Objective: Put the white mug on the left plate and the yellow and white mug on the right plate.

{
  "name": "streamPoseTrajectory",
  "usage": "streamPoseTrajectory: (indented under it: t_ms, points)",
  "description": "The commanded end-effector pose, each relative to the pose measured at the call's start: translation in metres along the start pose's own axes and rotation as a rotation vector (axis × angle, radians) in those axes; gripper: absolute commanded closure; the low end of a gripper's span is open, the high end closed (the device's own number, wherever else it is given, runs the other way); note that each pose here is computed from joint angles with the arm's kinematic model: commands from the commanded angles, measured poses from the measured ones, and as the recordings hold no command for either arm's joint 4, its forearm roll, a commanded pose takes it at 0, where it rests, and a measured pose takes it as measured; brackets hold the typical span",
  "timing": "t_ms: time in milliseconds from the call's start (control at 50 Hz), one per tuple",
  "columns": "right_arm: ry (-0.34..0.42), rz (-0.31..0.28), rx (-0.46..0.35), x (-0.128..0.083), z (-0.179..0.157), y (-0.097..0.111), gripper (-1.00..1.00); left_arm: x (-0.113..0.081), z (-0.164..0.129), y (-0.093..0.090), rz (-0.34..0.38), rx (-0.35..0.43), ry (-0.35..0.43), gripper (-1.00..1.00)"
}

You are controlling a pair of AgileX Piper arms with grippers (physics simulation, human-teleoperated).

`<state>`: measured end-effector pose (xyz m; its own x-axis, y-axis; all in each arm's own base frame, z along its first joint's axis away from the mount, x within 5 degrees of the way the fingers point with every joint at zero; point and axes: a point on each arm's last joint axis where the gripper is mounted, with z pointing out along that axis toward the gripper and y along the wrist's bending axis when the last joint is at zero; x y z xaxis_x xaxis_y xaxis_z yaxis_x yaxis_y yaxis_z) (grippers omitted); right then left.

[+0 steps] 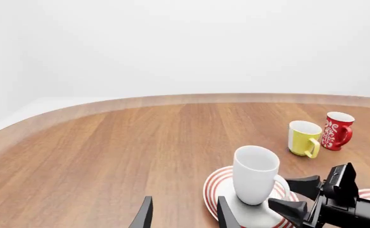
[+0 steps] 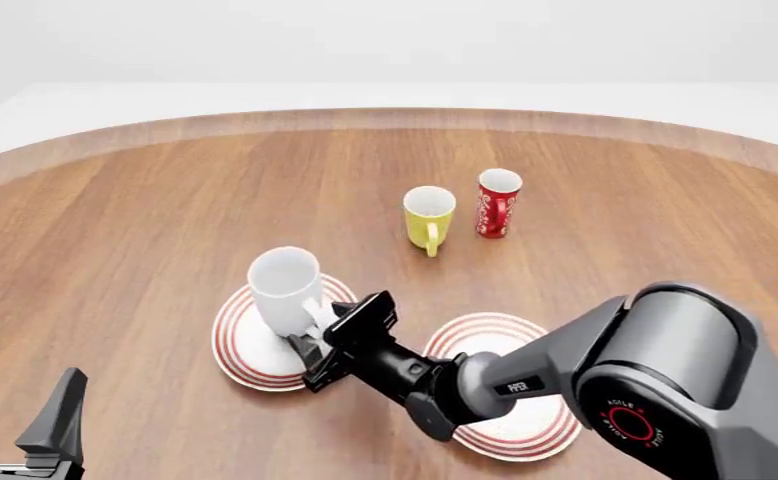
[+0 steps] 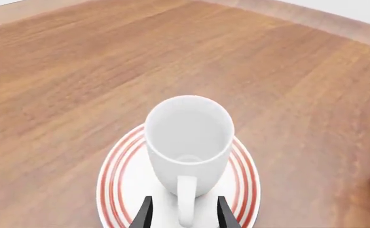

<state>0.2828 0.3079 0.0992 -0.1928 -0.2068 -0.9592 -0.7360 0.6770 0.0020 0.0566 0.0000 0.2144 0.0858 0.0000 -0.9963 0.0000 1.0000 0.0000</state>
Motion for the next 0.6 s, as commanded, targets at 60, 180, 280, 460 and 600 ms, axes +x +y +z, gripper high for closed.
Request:
streamPoseTrajectory:
  t_ms: [60,180,280,460,600]
  points:
    - [0.004,0.010,0.005,0.000,-0.001,-0.002,-1.00,0.000,0.000,0.000,0.000,0.000,0.000,-1.00]
    - [-0.007,0.011,0.011,-0.006,-0.010,-0.005,-1.00,0.000,0.000,0.000,0.000,0.000,0.000,-1.00]
    - [-0.019,0.007,0.011,-0.013,-0.020,-0.005,-1.00,0.000,0.000,0.000,0.000,0.000,0.000,-1.00]
    - [-0.057,-0.009,0.019,-0.032,-0.047,-0.008,-1.00,0.000,0.000,0.000,0.000,0.000,0.000,-1.00]
    - [-0.080,-0.034,0.025,-0.042,-0.062,-0.009,-1.00,0.000,0.000,0.000,0.000,0.000,0.000,-1.00]
